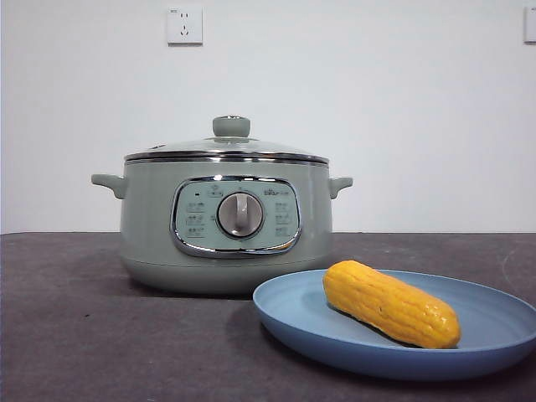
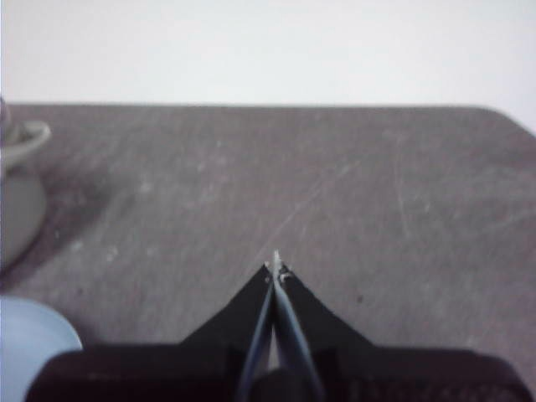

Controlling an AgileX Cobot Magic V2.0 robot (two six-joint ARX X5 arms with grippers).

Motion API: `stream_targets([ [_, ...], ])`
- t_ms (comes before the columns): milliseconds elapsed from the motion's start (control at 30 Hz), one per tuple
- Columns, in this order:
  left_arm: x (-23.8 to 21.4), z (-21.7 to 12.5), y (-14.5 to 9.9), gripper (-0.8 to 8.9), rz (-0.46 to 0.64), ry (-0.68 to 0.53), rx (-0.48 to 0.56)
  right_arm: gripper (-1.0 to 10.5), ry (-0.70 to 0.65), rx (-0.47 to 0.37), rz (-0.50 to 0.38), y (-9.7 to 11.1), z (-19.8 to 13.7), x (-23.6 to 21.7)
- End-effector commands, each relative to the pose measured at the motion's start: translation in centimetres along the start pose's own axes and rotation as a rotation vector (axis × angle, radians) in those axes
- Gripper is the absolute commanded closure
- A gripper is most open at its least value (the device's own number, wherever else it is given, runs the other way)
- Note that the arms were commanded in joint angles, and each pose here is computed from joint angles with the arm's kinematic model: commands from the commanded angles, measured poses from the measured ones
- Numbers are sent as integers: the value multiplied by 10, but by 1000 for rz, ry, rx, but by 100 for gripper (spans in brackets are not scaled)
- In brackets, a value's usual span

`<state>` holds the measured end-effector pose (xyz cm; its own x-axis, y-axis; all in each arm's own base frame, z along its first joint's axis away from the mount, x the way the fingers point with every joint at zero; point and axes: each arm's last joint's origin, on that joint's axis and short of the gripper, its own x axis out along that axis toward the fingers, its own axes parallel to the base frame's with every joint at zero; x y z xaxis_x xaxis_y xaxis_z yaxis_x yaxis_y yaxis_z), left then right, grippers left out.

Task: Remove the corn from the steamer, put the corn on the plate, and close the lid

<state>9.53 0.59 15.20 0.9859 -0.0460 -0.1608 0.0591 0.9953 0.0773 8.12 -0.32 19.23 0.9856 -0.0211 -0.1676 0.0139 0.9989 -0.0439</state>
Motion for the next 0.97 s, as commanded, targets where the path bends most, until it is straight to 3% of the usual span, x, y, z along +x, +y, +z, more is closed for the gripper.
stream_targets([
  [33,1,-4,0,817,-4,9,-9,946,4,17,-2,0,-10,6],
  [333,1,-4,0,817,-4,9,-9,946,41,48,0,1,-39,19],
  [967,1,-4,0,817,-4,9,-9,946,-4,59,-10,1,-40,22],
])
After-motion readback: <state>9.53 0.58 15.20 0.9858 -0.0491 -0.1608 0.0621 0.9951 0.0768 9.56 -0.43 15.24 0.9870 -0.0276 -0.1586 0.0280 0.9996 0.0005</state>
